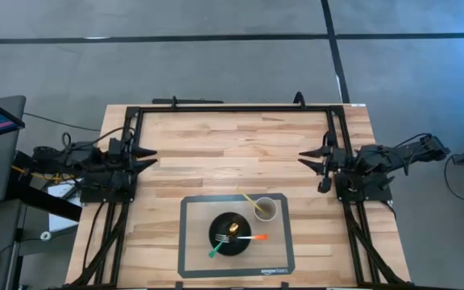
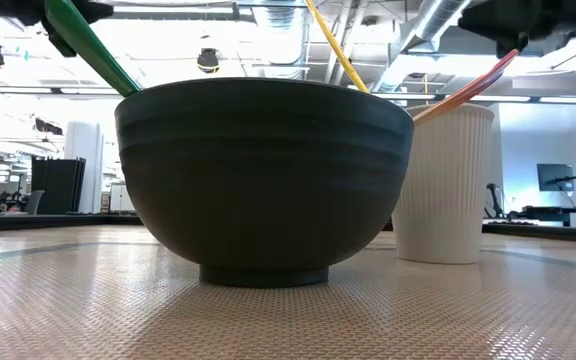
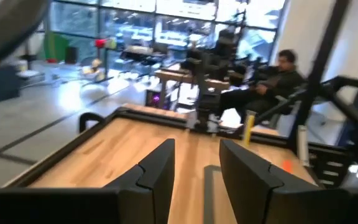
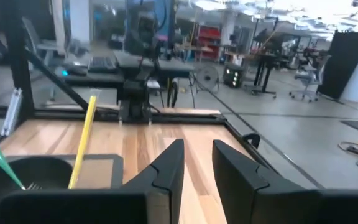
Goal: Pick & Place Utensil
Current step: Return to Home Position
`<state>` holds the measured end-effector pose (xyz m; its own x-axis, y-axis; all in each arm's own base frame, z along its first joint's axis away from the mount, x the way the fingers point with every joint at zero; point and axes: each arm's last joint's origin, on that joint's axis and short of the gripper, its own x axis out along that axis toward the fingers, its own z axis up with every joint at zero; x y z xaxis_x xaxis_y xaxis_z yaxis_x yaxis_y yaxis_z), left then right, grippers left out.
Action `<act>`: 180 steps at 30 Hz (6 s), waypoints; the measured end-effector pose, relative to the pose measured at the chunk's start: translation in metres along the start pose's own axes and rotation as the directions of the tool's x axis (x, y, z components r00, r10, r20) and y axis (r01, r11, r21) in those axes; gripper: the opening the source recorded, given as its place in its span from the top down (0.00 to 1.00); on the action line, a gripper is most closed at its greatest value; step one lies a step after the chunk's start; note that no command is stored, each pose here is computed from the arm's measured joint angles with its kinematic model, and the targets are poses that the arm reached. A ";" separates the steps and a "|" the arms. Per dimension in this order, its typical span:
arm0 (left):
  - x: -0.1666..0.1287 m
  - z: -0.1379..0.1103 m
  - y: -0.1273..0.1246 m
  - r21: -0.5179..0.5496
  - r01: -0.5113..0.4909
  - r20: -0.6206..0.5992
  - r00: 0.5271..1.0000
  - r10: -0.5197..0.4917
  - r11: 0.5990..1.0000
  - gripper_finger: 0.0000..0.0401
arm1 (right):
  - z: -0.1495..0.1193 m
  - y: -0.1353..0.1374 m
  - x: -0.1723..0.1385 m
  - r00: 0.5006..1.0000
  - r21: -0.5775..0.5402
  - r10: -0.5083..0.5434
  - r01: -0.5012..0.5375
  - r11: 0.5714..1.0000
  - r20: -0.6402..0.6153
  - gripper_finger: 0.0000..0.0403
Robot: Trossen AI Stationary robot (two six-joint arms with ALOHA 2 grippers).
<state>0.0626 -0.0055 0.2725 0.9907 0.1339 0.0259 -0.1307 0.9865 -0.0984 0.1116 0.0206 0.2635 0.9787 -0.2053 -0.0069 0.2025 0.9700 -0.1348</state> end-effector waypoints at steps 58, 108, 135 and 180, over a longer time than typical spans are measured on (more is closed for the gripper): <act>0.032 -0.090 0.018 0.107 -0.155 0.156 0.978 0.138 0.982 0.68 | -0.063 -0.007 -0.022 0.982 -0.057 0.161 -0.156 0.986 0.094 0.81; 0.032 -0.089 0.018 0.103 -0.155 0.167 0.976 0.136 0.983 0.68 | -0.093 0.002 -0.013 0.983 0.043 0.159 -0.163 0.986 0.090 0.81; 0.032 -0.089 0.018 0.102 -0.155 0.172 0.976 0.136 0.983 0.68 | -0.093 0.002 -0.013 0.983 0.043 0.158 -0.163 0.986 0.090 0.81; 0.032 -0.088 0.018 0.101 -0.155 0.174 0.975 0.136 0.983 0.68 | -0.094 0.002 -0.013 0.983 0.043 0.159 -0.163 0.986 0.089 0.81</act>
<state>0.0953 0.0083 0.1838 0.9416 0.2811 0.1854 -0.2859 0.9582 -0.0006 0.0960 0.0126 0.1707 0.9975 -0.0361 0.0602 0.0414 0.9951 -0.0895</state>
